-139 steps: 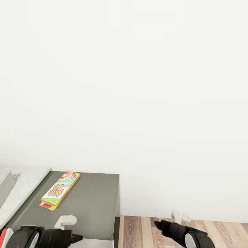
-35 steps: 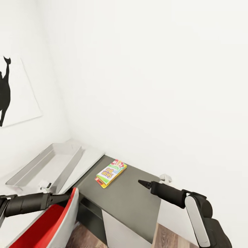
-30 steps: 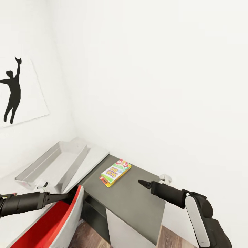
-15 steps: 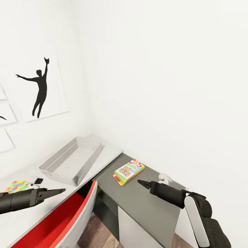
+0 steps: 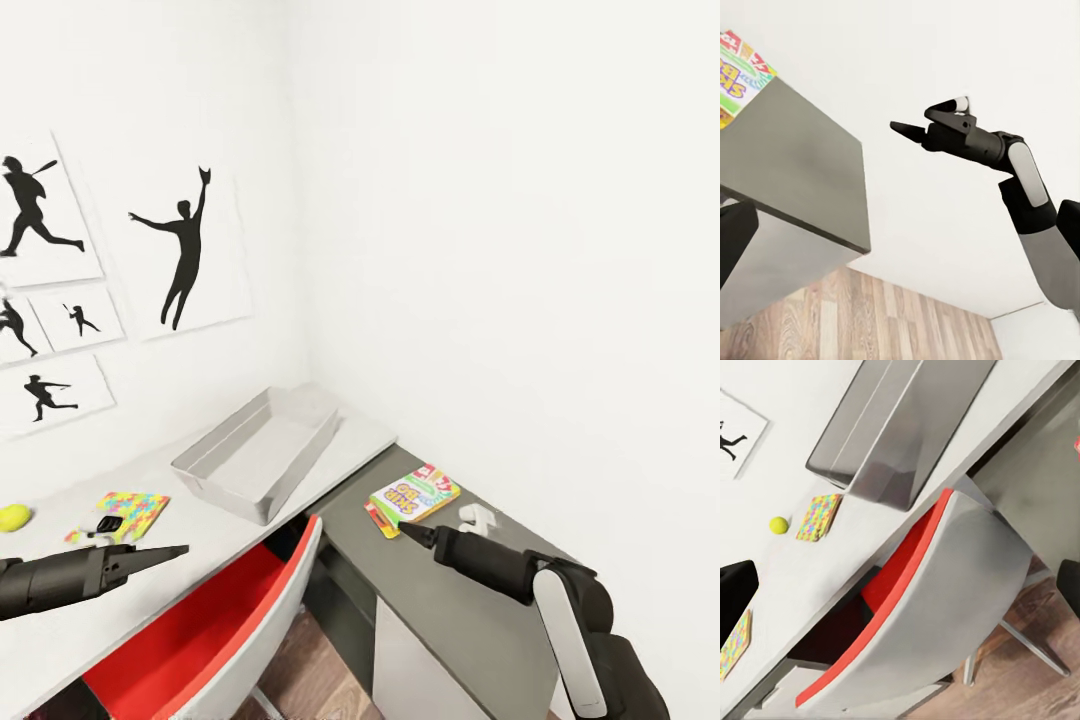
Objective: Put all the toys in the child's room - the three board games (two on the bed and one on the table), the two jigsaw puzzles on the table, and the tennis ball on the table - inside the toy box on the table in the child's room.
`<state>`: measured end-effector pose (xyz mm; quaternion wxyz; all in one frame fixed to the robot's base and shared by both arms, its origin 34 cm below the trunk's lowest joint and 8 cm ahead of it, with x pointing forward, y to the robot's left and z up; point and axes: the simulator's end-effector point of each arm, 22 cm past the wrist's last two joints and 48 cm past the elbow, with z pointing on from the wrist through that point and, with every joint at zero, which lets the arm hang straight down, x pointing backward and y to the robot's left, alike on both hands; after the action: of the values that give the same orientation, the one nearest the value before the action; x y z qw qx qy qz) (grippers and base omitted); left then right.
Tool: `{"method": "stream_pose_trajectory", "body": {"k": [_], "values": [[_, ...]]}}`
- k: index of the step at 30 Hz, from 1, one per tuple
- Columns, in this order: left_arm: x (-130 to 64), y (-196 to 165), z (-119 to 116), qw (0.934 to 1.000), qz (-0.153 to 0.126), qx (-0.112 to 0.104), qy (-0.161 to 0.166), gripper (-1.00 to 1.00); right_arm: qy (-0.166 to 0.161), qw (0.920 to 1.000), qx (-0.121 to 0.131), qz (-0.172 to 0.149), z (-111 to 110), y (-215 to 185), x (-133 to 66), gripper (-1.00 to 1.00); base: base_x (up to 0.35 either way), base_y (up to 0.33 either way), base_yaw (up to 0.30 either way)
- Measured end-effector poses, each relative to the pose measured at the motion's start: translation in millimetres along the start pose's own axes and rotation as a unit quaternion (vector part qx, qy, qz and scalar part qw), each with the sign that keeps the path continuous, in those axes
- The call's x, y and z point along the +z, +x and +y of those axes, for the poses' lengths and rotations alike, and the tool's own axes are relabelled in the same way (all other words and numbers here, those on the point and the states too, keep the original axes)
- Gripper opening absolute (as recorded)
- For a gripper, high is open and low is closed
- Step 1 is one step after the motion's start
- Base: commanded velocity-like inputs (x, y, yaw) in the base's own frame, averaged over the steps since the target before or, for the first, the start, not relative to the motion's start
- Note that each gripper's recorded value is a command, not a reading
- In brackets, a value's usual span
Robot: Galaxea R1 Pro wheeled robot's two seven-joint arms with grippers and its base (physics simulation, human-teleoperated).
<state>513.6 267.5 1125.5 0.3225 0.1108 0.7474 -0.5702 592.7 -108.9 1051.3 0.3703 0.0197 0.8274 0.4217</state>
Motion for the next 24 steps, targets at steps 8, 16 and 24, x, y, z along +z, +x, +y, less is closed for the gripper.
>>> {"method": "stream_pose_trajectory", "body": {"k": [8,16,24], "values": [[0.5,0.7,1.6,1.0,0.001,-0.002,-0.001,1.0,-0.003,1.0,0.003,0.001,2.3,1.8,2.9,1.0,0.0,0.0,0.286],[1.1,1.4,2.9,1.0,0.001,-0.004,-0.001,1.0,-0.003,1.0,0.004,0.002,1.6,3.0,3.9,1.0,0.0,0.0,0.285],[1.5,1.9,4.2,1.0,0.002,-0.005,-0.001,1.0,0.001,1.0,0.003,0.005,-3.4,3.4,2.5,1.0,0.0,0.0,0.284]]}}
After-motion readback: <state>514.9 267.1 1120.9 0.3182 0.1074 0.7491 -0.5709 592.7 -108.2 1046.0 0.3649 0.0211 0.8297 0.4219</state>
